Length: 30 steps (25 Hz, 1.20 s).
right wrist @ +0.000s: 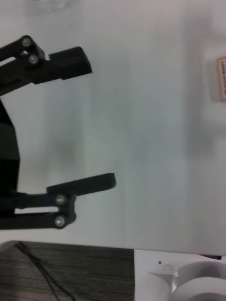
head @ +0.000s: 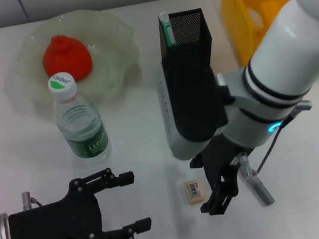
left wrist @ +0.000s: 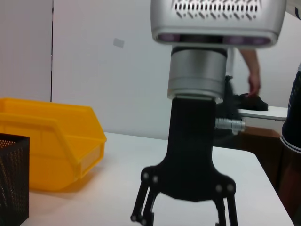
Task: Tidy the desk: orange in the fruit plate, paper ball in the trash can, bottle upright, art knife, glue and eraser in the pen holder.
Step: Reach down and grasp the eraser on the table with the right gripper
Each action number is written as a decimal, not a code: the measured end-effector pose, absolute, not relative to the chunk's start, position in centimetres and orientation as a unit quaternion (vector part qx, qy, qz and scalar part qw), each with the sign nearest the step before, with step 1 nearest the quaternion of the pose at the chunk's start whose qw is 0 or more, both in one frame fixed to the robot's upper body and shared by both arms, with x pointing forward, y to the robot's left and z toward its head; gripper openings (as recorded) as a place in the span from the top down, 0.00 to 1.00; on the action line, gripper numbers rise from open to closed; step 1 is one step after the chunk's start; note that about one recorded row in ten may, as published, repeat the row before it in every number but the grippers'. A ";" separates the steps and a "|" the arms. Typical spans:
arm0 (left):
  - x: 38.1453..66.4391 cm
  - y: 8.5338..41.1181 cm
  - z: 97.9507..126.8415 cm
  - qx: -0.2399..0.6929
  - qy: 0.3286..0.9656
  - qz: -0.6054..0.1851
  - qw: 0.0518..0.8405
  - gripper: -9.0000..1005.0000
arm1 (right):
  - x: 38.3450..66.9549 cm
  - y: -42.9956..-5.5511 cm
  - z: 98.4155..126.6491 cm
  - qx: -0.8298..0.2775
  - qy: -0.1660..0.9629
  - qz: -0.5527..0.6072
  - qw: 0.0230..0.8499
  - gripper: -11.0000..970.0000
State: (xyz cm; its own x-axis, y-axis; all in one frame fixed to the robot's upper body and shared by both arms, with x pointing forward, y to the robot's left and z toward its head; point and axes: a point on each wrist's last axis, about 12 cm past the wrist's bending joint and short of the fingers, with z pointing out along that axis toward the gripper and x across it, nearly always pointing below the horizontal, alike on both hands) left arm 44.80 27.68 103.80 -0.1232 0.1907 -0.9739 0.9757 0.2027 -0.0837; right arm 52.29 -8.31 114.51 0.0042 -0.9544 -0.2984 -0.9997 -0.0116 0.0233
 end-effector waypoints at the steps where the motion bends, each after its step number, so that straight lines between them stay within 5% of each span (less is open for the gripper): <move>1: 44.8 27.7 103.8 0.470 0.620 -0.421 0.466 0.19 | 52.3 -8.2 114.3 -0.702 0.696 0.114 0.097 0.18; 12: 44.9 27.7 103.8 0.471 0.619 -0.421 0.466 0.19 | 53.0 -7.5 113.0 -0.698 0.701 0.112 0.094 0.25; 17: 44.9 27.7 103.9 0.472 0.619 -0.420 0.466 0.19 | 53.4 -7.1 112.7 -0.698 0.701 0.121 0.087 0.45; 23: 45.0 27.7 103.9 0.474 0.618 -0.418 0.468 0.19 | 53.4 -7.0 112.7 -0.700 0.698 0.123 0.086 0.54; 30: 44.9 27.6 103.9 0.473 0.617 -0.420 0.467 0.19 | 53.3 -7.0 112.6 -0.695 0.701 0.133 0.090 0.53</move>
